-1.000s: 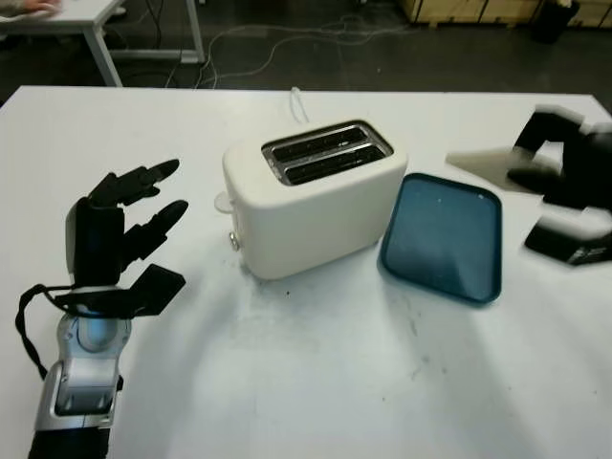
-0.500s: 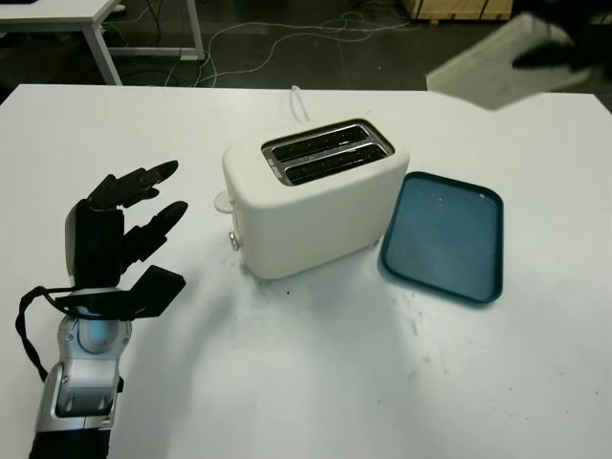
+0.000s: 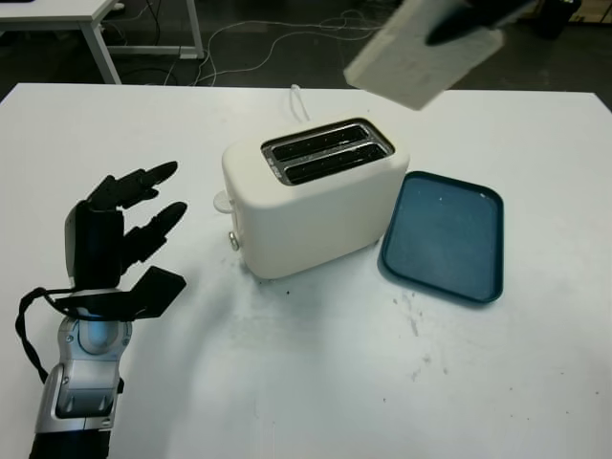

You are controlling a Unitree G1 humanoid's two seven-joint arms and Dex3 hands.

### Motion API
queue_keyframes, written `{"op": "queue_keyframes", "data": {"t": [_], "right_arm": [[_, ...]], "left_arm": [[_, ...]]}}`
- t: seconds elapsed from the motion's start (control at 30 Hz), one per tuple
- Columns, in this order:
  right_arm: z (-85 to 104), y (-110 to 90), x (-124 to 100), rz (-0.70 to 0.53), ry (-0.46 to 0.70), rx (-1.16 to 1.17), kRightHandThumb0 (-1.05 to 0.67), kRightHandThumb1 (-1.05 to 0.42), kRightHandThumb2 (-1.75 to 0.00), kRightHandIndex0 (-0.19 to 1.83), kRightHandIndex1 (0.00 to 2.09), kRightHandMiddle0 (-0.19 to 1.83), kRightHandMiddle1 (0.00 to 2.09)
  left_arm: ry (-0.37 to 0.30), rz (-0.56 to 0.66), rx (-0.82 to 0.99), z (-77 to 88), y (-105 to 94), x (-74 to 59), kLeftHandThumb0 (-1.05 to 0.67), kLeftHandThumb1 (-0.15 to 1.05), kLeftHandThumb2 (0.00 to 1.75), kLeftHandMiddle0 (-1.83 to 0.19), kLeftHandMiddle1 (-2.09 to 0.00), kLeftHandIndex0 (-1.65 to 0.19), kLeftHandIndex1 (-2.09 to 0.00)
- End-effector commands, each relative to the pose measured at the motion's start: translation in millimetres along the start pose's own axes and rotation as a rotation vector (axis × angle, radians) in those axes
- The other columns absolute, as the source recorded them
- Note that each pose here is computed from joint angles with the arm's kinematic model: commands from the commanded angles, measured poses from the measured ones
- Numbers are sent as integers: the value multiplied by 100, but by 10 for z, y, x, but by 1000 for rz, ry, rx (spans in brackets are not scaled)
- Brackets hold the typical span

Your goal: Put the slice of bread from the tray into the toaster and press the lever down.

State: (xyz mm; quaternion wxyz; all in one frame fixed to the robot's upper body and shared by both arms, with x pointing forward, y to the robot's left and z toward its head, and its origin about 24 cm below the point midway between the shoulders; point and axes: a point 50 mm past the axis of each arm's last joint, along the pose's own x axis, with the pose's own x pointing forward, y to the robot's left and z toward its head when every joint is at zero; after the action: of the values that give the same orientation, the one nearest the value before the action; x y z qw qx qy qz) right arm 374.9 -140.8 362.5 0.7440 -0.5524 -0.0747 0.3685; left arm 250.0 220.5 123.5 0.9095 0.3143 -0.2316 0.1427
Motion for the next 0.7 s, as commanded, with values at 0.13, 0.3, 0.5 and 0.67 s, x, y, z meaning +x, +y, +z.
{"op": "queue_keyframes", "data": {"t": [0.13, 0.3, 0.5, 0.67], "right_arm": [[87, 102, 244, 58, -21, -61, -52, -92, -34, 101, 175, 78, 175], [67, 209, 399, 118, -34, -21, -60, -92, -34, 105, 175, 83, 175], [95, 277, 487, 152, -16, -36, -59, -92, -34, 108, 175, 88, 175], [95, 358, 568, 173, -3, -51, -58, -92, -34, 111, 175, 93, 175]], "left_arm": [[-4, 7, 8, 14, -5, -11, -50, 92, 13, -55, -103, -89, -1], [-3, 11, 6, 10, -15, -14, -52, 92, 13, -56, -101, -90, -1], [2, 12, 1, 10, -18, -21, -53, 92, 13, -56, -100, -90, -1], [-1, 10, 4, 12, -24, -21, -53, 92, 13, -57, -101, -90, -1]]}}
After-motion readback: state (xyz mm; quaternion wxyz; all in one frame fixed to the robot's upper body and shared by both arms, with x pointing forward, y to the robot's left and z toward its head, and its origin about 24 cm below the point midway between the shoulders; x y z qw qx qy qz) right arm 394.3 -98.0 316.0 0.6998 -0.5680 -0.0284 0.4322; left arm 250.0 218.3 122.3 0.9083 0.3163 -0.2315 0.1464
